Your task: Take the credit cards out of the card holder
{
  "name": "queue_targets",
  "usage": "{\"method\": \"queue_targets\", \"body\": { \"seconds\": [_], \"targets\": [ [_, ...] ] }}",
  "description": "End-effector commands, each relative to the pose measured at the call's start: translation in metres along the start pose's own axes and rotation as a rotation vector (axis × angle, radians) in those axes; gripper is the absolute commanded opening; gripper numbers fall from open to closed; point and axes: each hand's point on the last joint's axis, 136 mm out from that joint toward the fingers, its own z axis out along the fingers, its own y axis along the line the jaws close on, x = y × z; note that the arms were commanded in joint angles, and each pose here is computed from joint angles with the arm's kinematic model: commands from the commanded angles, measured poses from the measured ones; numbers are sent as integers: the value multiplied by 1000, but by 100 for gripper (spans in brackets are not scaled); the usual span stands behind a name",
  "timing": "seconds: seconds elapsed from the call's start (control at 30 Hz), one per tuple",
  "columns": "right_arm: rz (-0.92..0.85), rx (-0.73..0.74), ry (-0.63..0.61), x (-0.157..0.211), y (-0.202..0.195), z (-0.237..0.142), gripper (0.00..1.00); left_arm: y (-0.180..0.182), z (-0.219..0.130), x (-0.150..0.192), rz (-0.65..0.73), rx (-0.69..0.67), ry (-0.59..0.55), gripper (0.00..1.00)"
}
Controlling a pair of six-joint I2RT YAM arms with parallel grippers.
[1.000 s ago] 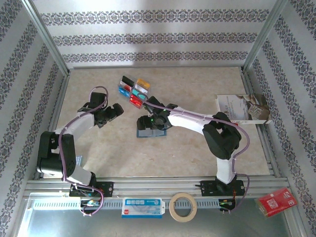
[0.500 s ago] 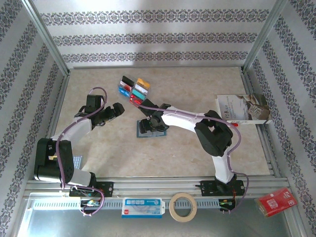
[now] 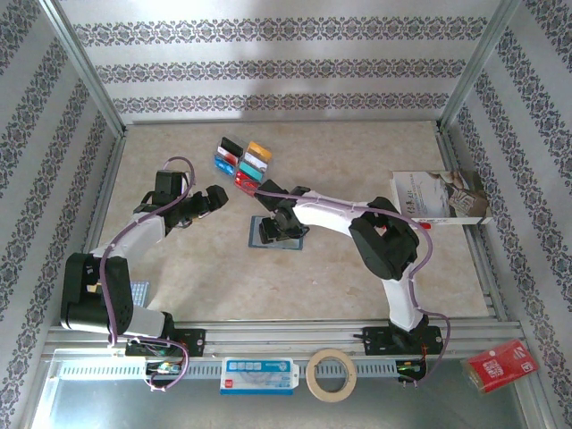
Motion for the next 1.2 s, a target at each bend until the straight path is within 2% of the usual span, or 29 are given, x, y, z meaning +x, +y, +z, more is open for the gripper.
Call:
{"method": "queue_targets", "body": {
  "seconds": [0.0, 0.2, 0.33, 0.5, 0.7, 0.8, 1.0, 1.17],
  "targets": [
    [3, 63, 89, 22, -23, 20, 54, -14, -8, -1, -6, 72, 19, 97],
    [-18, 52, 92, 23, -30, 24, 42, -23, -2, 19, -71, 150, 102, 79],
    [-62, -25, 60, 14, -19, 22, 39, -40, 3, 32, -103, 223, 166, 67],
    [-53, -73, 37, 2, -9, 16, 38, -53, 16, 52, -117, 236, 228, 54],
    [-42, -83, 46, 8, -11, 19, 38, -73, 37, 85, -110, 239, 319, 46],
    [-46, -95, 41, 8, -10, 18, 37, -72, 50, 99, -125, 227, 352, 38],
    [-44, -110, 31, 8, -10, 17, 37, -72, 66, 113, -101, 182, 392, 33],
    [-37, -108, 23, 7, -11, 16, 37, -68, 76, 119, -124, 177, 410, 23]
  ]
}}
